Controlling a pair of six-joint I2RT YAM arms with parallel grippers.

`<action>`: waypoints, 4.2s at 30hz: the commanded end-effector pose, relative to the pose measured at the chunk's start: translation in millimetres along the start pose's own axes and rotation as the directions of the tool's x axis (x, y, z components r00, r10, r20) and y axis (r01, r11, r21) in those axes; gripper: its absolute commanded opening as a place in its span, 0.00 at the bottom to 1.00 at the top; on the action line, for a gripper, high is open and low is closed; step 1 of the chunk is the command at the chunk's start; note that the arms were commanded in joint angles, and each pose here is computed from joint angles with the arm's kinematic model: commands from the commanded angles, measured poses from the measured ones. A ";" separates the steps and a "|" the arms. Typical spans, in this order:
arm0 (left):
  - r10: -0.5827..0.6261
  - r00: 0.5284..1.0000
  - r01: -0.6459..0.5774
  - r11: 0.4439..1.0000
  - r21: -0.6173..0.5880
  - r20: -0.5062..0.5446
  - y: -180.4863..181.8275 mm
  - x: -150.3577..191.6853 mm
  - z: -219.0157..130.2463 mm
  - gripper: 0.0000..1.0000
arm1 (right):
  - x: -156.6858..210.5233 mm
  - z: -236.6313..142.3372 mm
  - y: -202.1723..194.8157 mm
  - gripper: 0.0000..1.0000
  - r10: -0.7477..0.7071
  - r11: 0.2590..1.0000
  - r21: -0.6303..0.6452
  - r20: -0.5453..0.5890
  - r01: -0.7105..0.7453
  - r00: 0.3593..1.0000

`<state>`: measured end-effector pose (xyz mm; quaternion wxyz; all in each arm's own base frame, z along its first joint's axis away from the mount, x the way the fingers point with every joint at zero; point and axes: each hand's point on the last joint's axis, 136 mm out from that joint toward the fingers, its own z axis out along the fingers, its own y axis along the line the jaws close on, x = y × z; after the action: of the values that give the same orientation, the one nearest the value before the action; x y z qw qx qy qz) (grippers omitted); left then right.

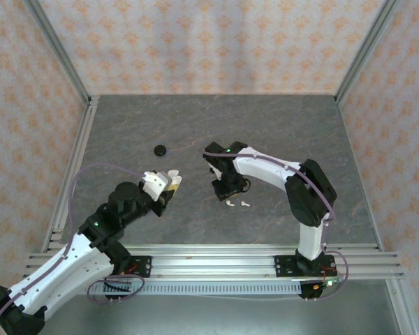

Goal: Insert wireless bluetooth earbuds into charging case

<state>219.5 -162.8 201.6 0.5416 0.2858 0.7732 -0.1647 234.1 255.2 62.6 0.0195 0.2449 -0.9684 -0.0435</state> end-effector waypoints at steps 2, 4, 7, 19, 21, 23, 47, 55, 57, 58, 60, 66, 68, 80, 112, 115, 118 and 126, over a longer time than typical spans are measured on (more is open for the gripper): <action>-0.034 0.999 0.034 0.999 -0.001 -0.009 -1.2 5.7 -3.0 0.00 | 3.1 12.6 -2.5 0.36 0.008 1.000 -0.029 -0.043 -0.009 0.999; -0.042 0.999 0.042 0.999 -0.001 -0.008 -1.2 6.8 -4.1 0.00 | 4.4 17.1 -3.7 0.35 0.002 1.000 -0.021 -0.062 -0.003 0.998; -0.053 0.999 0.053 0.999 -0.008 0.001 -0.2 7.2 -5.4 0.00 | 5.7 22.8 -4.5 0.35 -0.001 1.000 -0.017 -0.081 0.000 0.997; -0.056 0.998 0.056 0.998 -0.009 0.000 0.1 5.4 -1.3 0.00 | 15.6 42.2 -11.2 0.37 0.004 1.000 0.016 -0.137 -0.002 0.991; -0.054 0.999 0.054 0.999 -0.007 0.001 0.0 4.3 -1.0 0.00 | 14.8 44.7 -11.6 0.36 0.012 1.000 0.023 -0.139 -0.009 0.990; -0.053 0.999 0.053 0.999 -0.006 -0.002 -0.2 4.8 -0.8 0.00 | 15.2 46.9 -11.5 0.35 0.016 0.999 0.038 -0.142 -0.011 0.990; -0.070 0.998 0.070 0.998 0.007 0.000 -2.5 5.3 1.7 0.00 | 9.3 53.8 -2.7 0.27 0.087 0.994 0.080 -0.119 -0.078 0.989; -0.069 0.998 0.069 0.998 0.009 0.002 -2.9 5.5 1.1 0.00 | 6.9 51.0 -2.1 0.22 0.101 0.992 0.085 -0.105 -0.093 0.989; -0.070 0.998 0.070 0.998 0.008 0.001 -2.7 5.7 1.2 0.00 | 6.4 50.4 -1.8 0.24 0.106 0.992 0.083 -0.103 -0.098 0.989; -0.069 0.998 0.069 0.998 0.009 -0.001 -2.9 6.3 1.4 0.00 | 6.0 49.8 -1.5 0.27 0.109 0.992 0.082 -0.100 -0.101 0.989; -0.069 0.998 0.069 0.998 0.011 0.001 -3.2 6.0 1.3 0.00 | 5.9 49.3 -1.6 0.33 0.111 0.991 0.086 -0.100 -0.103 0.989; -0.070 0.998 0.070 0.998 0.009 0.001 -2.9 6.0 1.0 0.00 | 2.3 45.7 -2.4 0.33 0.114 0.990 0.091 -0.085 -0.106 0.990; -0.068 0.998 0.068 0.998 0.007 0.001 -2.6 6.1 1.0 0.00 | 1.4 45.6 -2.2 0.33 0.111 0.990 0.091 -0.082 -0.104 0.990; -0.063 0.998 0.063 0.998 0.008 -0.001 -2.8 5.4 2.0 0.00 | -0.4 47.4 -2.5 0.28 0.108 0.991 0.093 -0.079 -0.101 0.991; 0.020 0.947 -0.034 0.999 0.040 0.321 -7.3 -84.7 -7.6 0.00 | -42.8 -233.9 42.6 0.10 0.492 0.823 -0.563 0.646 -0.070 0.583; 0.032 0.936 -0.044 0.999 0.024 0.351 -4.9 -98.8 -6.4 0.00 | -43.1 -270.0 54.6 0.10 0.550 0.755 -0.655 0.651 0.021 0.523; 0.044 0.925 -0.052 0.999 0.011 0.378 -2.9 -112.9 -5.0 0.00 | -45.2 -293.6 64.5 0.10 0.607 0.681 -0.727 0.624 0.081 0.492; 0.048 0.907 -0.058 0.998 0.012 0.417 -2.7 -140.0 -4.4 0.00 | -53.9 -315.8 85.0 0.10 0.712 0.508 -0.849 0.509 0.147 0.484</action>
<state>251.6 -197.2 296.5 0.6581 0.2767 0.6680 -0.2098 262.9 319.3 360.1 -0.3308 -0.0239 -0.7834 -0.5256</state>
